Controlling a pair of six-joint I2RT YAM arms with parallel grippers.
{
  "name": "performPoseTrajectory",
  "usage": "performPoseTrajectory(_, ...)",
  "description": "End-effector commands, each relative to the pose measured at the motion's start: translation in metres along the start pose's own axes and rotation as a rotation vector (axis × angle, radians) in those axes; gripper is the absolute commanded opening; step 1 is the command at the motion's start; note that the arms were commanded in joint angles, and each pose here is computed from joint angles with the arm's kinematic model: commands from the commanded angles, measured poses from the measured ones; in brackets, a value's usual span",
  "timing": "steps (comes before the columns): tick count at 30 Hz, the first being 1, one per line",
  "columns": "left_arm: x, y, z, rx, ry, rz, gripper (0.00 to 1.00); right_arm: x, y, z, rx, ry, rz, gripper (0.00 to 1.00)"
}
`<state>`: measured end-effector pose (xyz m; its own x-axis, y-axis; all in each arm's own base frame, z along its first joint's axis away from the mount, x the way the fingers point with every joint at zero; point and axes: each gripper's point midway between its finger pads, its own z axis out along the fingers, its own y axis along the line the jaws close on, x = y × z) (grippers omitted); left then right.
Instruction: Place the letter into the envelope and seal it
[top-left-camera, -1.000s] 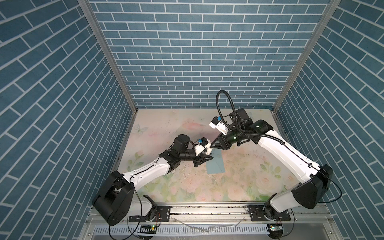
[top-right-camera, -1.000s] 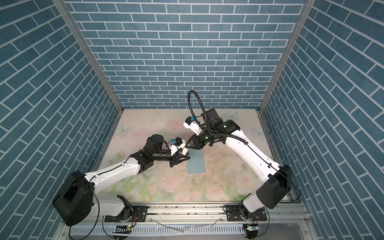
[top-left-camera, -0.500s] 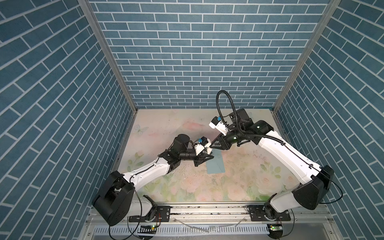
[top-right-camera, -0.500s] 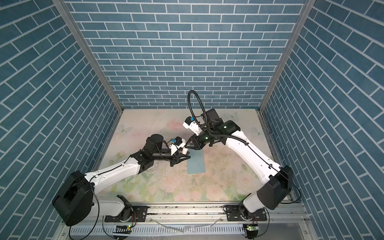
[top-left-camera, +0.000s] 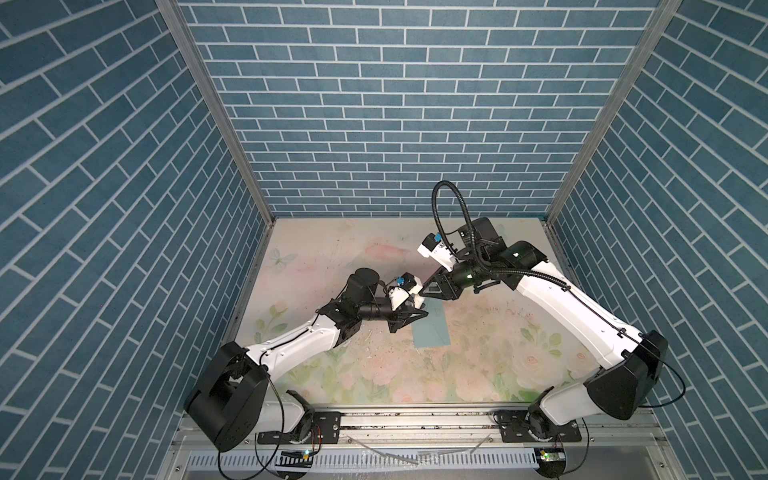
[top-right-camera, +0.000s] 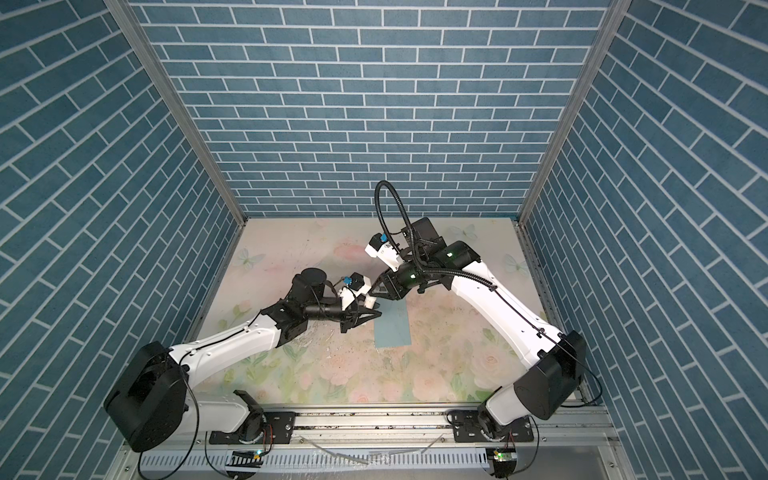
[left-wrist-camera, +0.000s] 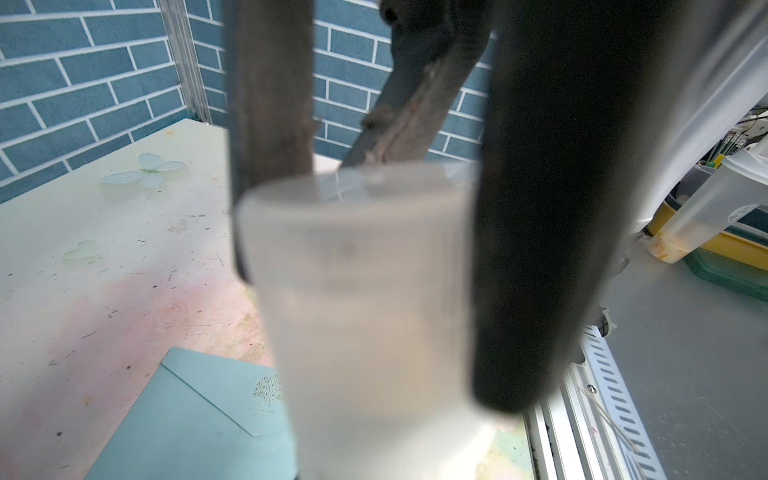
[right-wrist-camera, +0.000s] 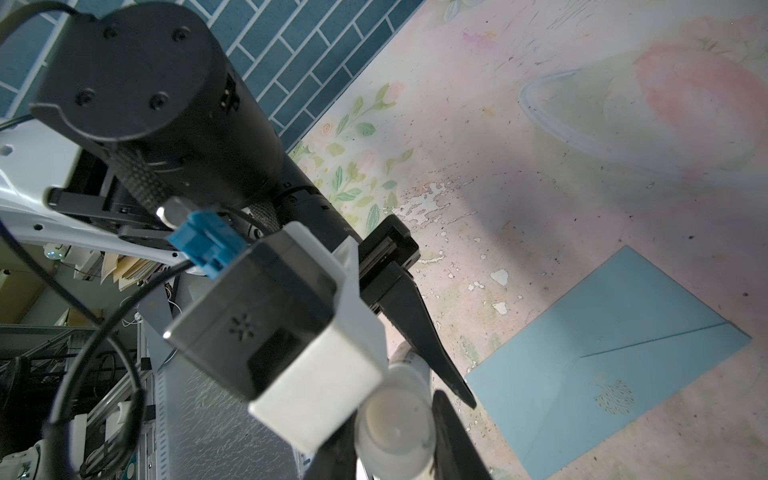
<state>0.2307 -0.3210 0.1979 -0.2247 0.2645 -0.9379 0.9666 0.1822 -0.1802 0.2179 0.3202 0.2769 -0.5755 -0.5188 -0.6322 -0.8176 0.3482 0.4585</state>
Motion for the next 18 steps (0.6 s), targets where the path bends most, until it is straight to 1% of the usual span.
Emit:
performPoseTrajectory(1,-0.026,0.003,0.0,-0.019,-0.088,0.059,0.0,0.018,0.021,0.015,-0.115,0.063,-0.013,0.28)
performPoseTrajectory(18,-0.049,0.008,-0.004,-0.059,-0.184,0.092,0.0,0.044,0.01,0.035,-0.11,0.122,0.071,0.27)
